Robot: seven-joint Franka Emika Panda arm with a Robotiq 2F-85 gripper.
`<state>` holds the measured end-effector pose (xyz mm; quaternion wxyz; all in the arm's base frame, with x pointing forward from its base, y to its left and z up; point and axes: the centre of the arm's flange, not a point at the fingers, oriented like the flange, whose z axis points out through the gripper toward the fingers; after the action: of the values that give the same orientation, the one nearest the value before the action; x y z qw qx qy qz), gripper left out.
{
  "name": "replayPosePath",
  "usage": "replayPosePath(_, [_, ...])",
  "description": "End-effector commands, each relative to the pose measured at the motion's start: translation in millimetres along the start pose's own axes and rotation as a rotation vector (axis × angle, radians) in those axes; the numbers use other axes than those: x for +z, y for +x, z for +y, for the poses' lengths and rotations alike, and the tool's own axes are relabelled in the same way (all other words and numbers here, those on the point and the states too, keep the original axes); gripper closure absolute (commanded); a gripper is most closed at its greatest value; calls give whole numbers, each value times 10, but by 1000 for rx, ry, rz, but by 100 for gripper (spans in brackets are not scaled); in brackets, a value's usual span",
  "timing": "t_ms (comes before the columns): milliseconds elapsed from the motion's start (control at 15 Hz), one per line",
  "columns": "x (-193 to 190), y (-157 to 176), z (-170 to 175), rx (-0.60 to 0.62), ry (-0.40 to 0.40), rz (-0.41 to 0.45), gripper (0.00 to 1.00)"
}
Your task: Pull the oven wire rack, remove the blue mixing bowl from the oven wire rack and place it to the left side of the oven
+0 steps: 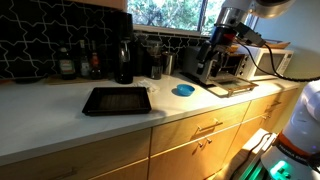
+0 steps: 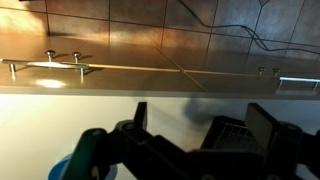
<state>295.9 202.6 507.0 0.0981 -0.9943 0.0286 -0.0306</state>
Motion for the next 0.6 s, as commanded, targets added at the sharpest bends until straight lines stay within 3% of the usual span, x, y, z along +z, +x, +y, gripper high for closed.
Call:
replayPosePath(0, [26,-27,297,34,26,25,0])
replayPosePath(200, [166,-102,944,80,54,28,0])
replayPosePath(533, [441,-211,2032,277,196,79,0])
